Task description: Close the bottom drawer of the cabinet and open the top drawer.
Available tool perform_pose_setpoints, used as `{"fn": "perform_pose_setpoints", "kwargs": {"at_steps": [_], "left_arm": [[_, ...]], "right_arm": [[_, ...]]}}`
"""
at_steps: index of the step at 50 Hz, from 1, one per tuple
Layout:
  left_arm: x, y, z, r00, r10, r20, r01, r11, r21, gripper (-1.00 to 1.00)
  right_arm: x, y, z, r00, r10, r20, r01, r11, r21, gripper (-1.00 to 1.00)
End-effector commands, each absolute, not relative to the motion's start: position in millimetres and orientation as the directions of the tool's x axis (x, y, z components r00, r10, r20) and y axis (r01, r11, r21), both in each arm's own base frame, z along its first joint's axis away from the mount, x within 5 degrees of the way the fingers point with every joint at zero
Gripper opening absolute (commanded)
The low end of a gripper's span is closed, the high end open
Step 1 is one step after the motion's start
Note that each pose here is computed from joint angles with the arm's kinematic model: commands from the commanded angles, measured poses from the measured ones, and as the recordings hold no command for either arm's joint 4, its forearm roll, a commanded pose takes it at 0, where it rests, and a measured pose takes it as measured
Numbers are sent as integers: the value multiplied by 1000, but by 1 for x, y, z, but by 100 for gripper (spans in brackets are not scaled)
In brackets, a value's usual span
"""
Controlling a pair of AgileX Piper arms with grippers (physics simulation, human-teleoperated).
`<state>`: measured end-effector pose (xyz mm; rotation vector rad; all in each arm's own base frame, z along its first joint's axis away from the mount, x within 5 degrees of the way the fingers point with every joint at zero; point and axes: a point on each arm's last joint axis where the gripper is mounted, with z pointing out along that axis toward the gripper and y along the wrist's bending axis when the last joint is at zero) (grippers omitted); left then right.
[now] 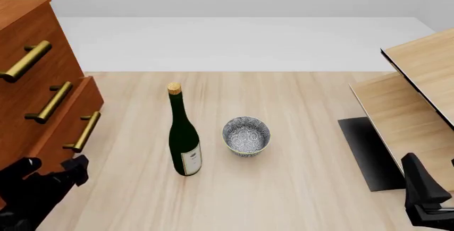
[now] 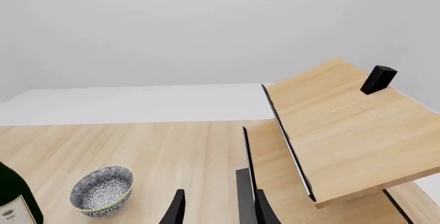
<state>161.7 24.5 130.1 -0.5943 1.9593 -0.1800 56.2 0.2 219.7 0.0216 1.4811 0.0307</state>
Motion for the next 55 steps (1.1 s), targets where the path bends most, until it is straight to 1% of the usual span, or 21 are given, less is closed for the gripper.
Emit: {"fn": "perform_pose_setpoints", "kwargs": {"at_steps": [1, 44, 55], "left_arm": [[167, 30, 127, -336, -478, -812, -344, 865, -366, 100], [163, 55, 137, -260, -485, -835, -451, 826, -339, 100], [163, 56, 137, -256, -485, -836, -455, 824, -339, 100]], "right_arm": [[56, 0, 219, 89, 34, -995, -7, 999, 33, 100], [56, 0, 220, 89, 36, -995, -8, 999, 35, 100], [56, 0, 219, 88, 35, -995, -8, 999, 34, 100]]}}
